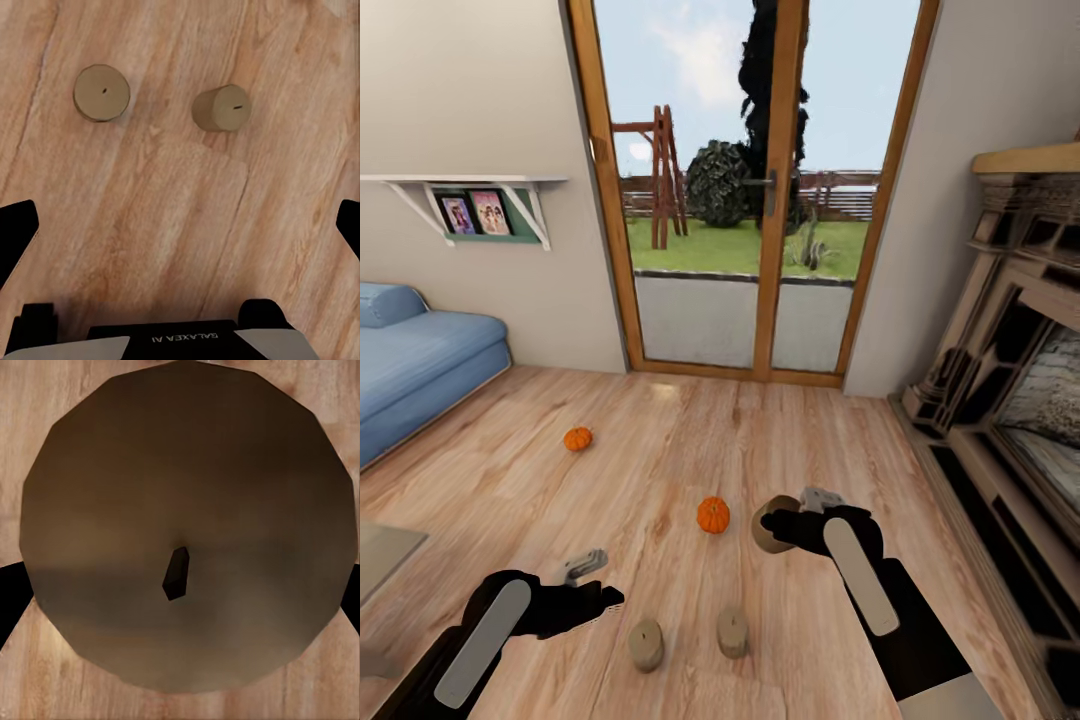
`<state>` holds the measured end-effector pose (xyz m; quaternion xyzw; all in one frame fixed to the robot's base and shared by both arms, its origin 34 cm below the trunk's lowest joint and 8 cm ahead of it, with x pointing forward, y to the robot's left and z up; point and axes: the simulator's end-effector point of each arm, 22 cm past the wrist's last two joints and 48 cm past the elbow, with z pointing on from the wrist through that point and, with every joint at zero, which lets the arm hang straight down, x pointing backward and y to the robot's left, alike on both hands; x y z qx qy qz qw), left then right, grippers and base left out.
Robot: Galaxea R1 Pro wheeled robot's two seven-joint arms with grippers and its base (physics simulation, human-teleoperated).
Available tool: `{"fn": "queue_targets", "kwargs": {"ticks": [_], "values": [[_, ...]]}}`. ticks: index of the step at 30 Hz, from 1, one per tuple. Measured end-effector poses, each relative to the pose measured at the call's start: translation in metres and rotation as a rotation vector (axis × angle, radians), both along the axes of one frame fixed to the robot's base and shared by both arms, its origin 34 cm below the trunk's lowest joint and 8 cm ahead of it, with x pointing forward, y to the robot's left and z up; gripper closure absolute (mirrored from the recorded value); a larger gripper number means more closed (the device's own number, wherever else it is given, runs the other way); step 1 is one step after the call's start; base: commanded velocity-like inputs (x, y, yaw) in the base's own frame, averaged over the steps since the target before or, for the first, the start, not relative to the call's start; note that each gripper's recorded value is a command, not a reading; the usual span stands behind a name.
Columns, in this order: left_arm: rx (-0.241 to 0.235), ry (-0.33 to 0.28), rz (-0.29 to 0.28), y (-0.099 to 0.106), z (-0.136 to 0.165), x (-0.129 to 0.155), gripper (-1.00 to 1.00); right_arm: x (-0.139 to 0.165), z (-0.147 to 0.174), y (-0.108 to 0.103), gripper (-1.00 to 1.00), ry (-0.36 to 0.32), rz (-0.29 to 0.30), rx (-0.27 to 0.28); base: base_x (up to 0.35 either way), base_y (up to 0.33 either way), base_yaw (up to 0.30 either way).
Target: Place each of the two pumpkins and all three candles from the living room inside a cabinet in the living room (use any cabinet), then make sure every cabinet is closed, and position the cauldron so it is next to a table in the living room.
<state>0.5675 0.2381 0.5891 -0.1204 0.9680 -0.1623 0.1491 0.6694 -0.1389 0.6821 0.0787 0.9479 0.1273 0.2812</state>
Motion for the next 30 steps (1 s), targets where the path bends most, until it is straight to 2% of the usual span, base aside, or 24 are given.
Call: {"fn": "queue_targets", "kwargs": {"ticks": [6,16,30], "values": [[0.0,0.0,0.0,-0.0001,-0.0002,-0.0003,-1.0,-0.0004,0.002,0.0041,1.0,0.0,0.003,0.018,0.252,0.121,-0.13],[-0.001,0.001,0.001,-0.0006,-0.0006,-0.0005,-1.0,-0.0005,0.0013,0.0044,1.0,0.002,0.004,0.02,0.097,0.011,-0.011],[-0.005,0.004,-0.001,-0.0043,-0.0014,-0.001,-1.0,0.0002,0.0023,0.0054,1.0,-0.001,0.004,0.025,-0.047,0.0,0.0]]}}
